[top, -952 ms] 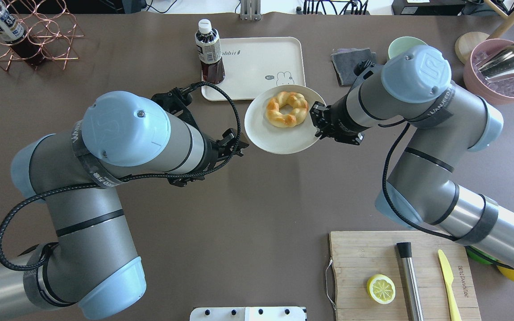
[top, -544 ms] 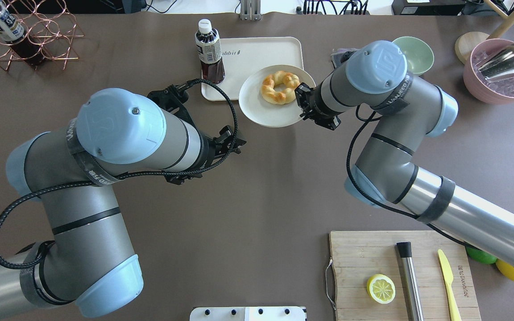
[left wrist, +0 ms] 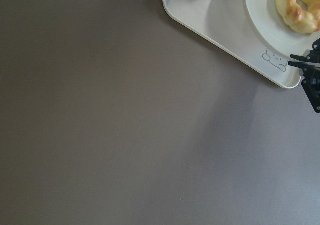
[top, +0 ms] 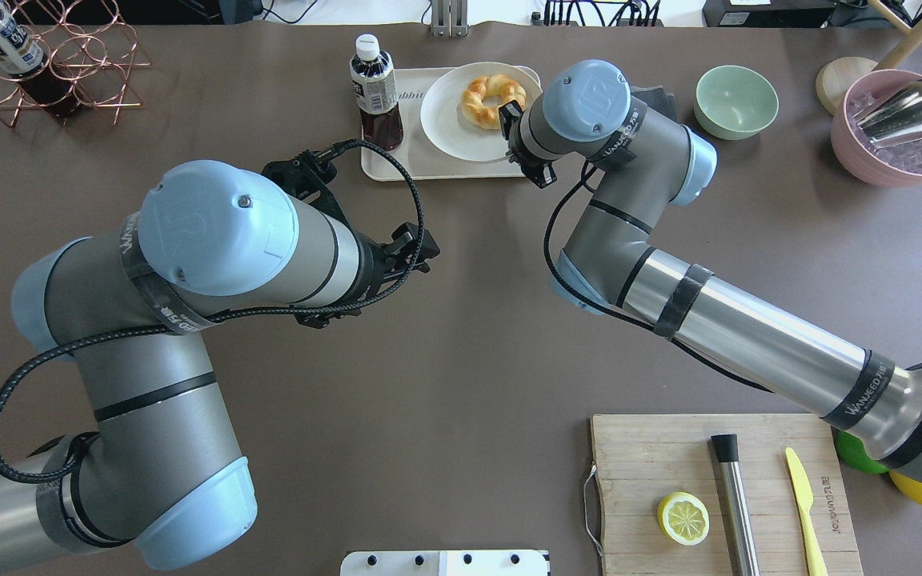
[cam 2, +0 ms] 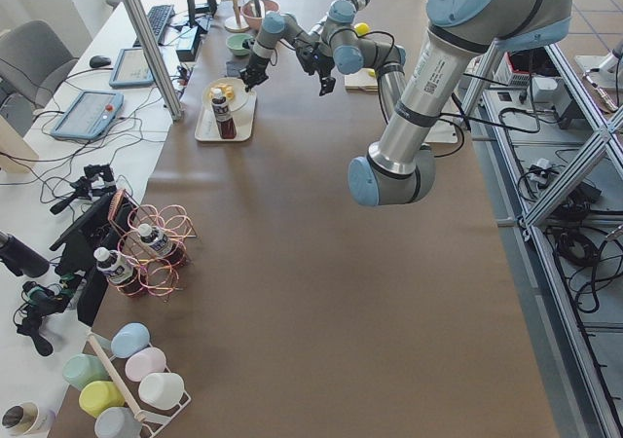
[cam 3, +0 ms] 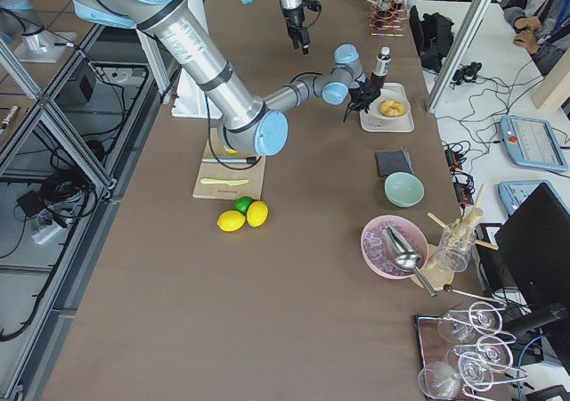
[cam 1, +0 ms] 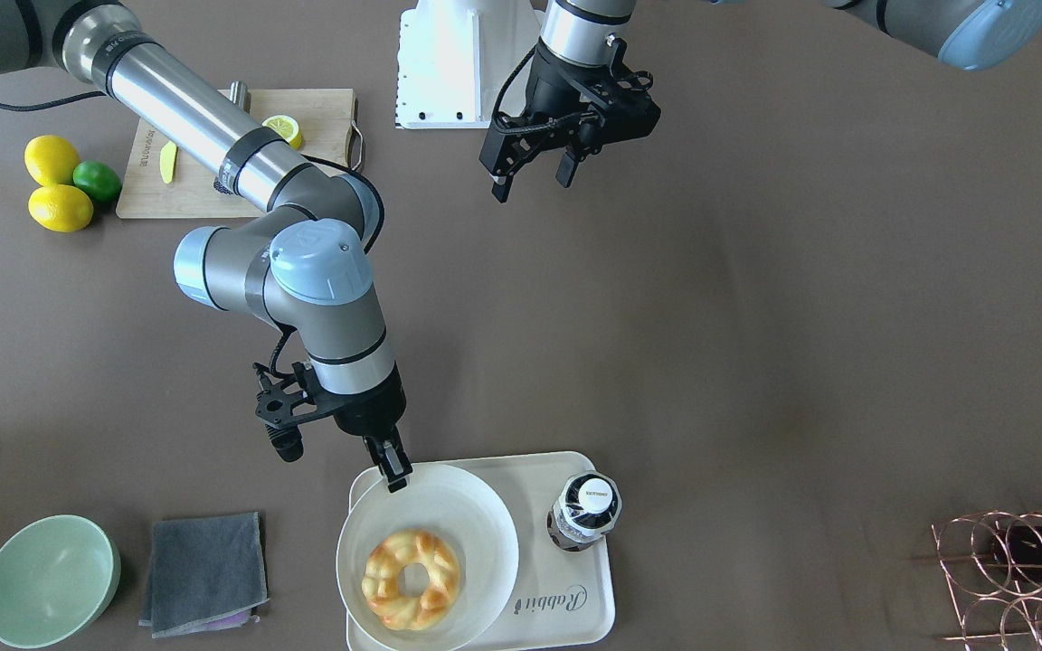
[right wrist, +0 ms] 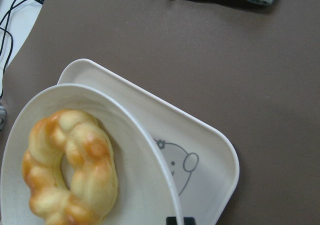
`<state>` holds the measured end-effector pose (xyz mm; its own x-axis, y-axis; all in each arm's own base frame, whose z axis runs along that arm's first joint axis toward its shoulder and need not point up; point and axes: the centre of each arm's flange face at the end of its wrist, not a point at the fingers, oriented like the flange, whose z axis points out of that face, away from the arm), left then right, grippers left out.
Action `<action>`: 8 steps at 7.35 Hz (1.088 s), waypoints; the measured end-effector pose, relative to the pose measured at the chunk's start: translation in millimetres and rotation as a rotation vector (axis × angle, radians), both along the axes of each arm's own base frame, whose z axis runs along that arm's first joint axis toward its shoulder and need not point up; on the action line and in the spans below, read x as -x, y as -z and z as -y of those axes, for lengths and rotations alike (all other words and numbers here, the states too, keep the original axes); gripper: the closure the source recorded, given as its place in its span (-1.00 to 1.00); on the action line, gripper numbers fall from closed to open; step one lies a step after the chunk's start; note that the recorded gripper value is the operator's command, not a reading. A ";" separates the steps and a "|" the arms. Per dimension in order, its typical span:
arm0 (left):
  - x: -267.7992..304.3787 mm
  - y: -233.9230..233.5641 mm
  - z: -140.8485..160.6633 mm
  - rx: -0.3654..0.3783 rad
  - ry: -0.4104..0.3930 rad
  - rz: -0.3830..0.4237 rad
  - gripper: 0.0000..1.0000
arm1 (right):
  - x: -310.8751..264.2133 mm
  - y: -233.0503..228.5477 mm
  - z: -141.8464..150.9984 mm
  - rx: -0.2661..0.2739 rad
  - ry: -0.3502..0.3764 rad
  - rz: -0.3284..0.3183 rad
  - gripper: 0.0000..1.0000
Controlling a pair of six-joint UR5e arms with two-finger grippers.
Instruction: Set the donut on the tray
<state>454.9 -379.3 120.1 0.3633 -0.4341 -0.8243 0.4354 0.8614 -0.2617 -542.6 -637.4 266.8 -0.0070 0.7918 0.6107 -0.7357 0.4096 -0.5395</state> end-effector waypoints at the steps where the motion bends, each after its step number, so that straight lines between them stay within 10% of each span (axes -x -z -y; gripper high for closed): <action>1: 0.1 -0.9 0.5 0.003 0.003 0.008 -0.95 | 11.6 1.0 7.9 0.022 -0.035 -0.012 1.00; 2: 0.5 -1.1 1.1 0.002 0.008 0.013 -0.95 | 19.9 4.4 10.5 0.034 -0.051 -0.015 1.00; 3: 0.7 -1.0 1.6 -0.001 0.014 0.016 -0.95 | 26.5 9.2 9.7 0.037 -0.055 -0.013 -0.98; 8: 4.1 -3.8 9.7 -0.004 0.032 0.028 -0.95 | 27.2 42.9 -1.7 -0.111 0.052 -0.050 -1.00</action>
<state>450.8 -389.0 123.9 0.3721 -0.4424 -0.8160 0.4695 0.8481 -0.2456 -569.8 -635.6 223.9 0.0651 0.7179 0.6931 -0.7369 0.5029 -0.4517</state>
